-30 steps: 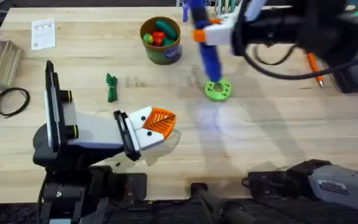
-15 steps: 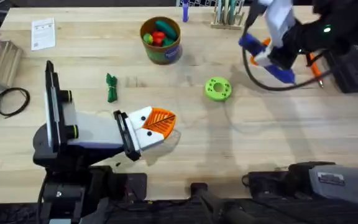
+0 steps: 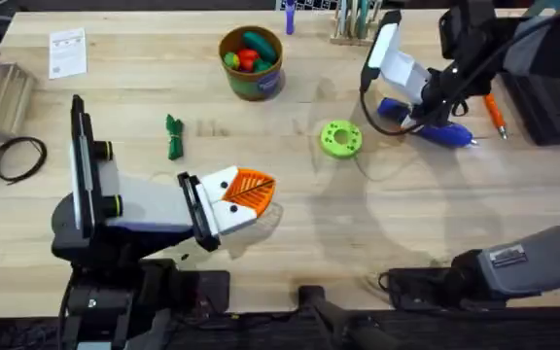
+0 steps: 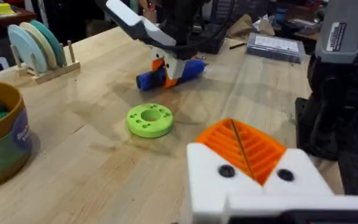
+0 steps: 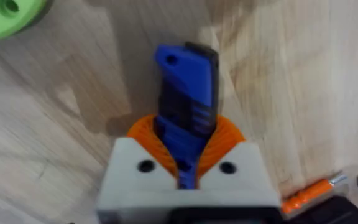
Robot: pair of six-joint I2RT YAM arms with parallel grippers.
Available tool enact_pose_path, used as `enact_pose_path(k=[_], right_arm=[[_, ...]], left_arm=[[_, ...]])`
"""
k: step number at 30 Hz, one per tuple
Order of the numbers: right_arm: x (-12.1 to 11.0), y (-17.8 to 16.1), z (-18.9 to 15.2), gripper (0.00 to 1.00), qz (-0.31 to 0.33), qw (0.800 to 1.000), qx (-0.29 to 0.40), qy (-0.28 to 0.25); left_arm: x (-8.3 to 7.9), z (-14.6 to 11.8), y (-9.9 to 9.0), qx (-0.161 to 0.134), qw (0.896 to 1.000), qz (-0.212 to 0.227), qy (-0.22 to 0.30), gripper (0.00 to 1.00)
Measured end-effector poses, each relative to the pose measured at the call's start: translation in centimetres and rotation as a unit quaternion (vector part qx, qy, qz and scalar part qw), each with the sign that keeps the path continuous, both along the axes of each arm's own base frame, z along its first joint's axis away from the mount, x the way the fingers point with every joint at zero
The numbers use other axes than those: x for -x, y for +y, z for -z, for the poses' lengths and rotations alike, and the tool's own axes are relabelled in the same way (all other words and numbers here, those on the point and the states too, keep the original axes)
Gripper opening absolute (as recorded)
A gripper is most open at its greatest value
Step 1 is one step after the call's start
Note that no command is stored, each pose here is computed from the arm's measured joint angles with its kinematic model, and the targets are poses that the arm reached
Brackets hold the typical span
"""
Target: Pick up the gripper from the table and insert it into the empty holder that is missing its gripper. Then pick up a screw, insert it into the mounting hole, and use the screwdriver to tighten it. Finally, clean up the table by picking up the vegetable and placing it into the bucket.
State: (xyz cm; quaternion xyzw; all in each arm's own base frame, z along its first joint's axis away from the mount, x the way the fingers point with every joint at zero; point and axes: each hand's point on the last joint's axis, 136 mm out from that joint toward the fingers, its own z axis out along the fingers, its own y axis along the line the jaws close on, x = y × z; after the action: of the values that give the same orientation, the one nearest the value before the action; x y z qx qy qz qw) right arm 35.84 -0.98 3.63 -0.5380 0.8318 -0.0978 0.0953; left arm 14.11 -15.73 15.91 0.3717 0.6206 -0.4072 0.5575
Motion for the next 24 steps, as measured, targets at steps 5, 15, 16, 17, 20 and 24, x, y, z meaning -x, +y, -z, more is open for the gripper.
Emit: enact_pose_path(k=[5, 15, 16, 17, 20, 24], right_arm=[[-1.4, -0.1, -0.8, 0.742, 0.001, 1.000, 0.005, -0.029], [-3.3, 2.2, -7.2, 0.991, 0.100, 0.984, -0.058, -0.138], [-3.5, 2.8, -8.6, 0.991, 0.109, 0.979, -0.077, -0.155], [-3.7, 3.3, -10.2, 0.991, 0.119, 0.972, -0.101, -0.175], [-3.9, 4.8, -15.1, 0.991, 0.162, 0.941, -0.188, -0.229], [-2.9, 5.9, -19.3, 0.991, 0.244, 0.891, -0.291, -0.249]], left_arm=[[0.0, 0.0, 0.0, 0.000, 1.000, 0.000, 0.000, 0.005], [0.0, 0.0, 0.0, -0.001, 1.000, 0.000, -0.002, 0.775], [0.0, 0.0, 0.0, 0.000, 1.000, 0.000, -0.001, 0.935], [0.0, 0.0, 0.0, 0.000, 1.000, 0.000, 0.000, 0.972], [0.0, 0.0, 0.0, 0.000, 1.000, 0.000, 0.000, 0.986], [0.0, 0.0, 0.0, 0.000, 1.000, -0.001, 0.000, 0.988]])
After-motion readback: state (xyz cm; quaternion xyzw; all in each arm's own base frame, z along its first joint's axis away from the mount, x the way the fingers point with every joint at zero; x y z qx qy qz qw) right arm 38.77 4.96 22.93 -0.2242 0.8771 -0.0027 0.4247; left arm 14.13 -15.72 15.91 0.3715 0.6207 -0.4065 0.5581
